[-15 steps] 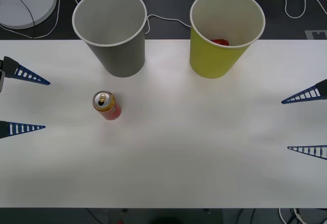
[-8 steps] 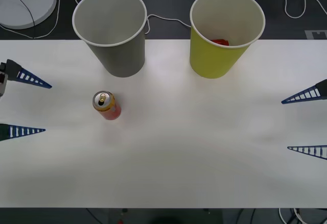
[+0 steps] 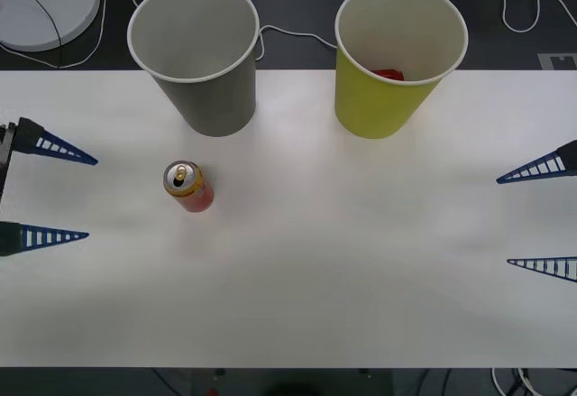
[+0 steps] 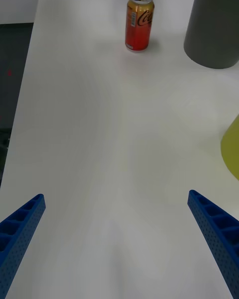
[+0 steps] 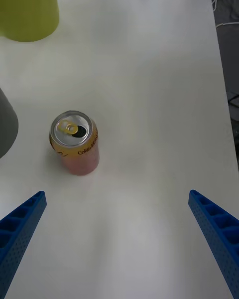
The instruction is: Put the can into the green bin and the plastic bottle into the gray bin
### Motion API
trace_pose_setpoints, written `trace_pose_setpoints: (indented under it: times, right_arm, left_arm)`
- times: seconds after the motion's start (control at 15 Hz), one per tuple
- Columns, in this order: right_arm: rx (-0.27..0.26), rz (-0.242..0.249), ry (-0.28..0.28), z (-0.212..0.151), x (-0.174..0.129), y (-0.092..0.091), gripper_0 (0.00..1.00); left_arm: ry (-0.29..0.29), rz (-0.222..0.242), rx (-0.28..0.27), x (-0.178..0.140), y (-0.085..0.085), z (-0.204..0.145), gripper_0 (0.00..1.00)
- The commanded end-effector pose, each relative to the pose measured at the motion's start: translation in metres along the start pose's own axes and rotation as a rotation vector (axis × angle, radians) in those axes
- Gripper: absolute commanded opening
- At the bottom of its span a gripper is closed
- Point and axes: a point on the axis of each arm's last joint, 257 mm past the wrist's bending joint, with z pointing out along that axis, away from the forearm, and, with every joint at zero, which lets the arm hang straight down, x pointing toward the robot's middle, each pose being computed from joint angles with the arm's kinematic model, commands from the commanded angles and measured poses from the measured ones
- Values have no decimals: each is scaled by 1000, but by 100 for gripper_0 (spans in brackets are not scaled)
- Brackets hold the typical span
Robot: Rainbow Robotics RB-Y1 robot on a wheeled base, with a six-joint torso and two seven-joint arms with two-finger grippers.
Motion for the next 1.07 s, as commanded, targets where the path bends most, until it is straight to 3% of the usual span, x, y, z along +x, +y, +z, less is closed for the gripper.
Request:
trace_pose_setpoints:
  times: [0.07, 0.27, 0.6, 1.07]
  right_arm:
    - [0, 0, 0, 0, 0, 0, 100]
    - [0, 0, 0, 0, 0, 0, 100]
    - [0, 0, 0, 0, 0, 0, 100]
    - [0, 0, 0, 0, 0, 0, 100]
  left_arm:
    - [-48, -3, -24, 13, 3, 9, 100]
    - [-90, 2, -64, 29, 7, 18, 100]
    - [-192, -30, -121, 53, 6, 37, 100]
    - [-280, -38, -212, 82, 14, 59, 100]
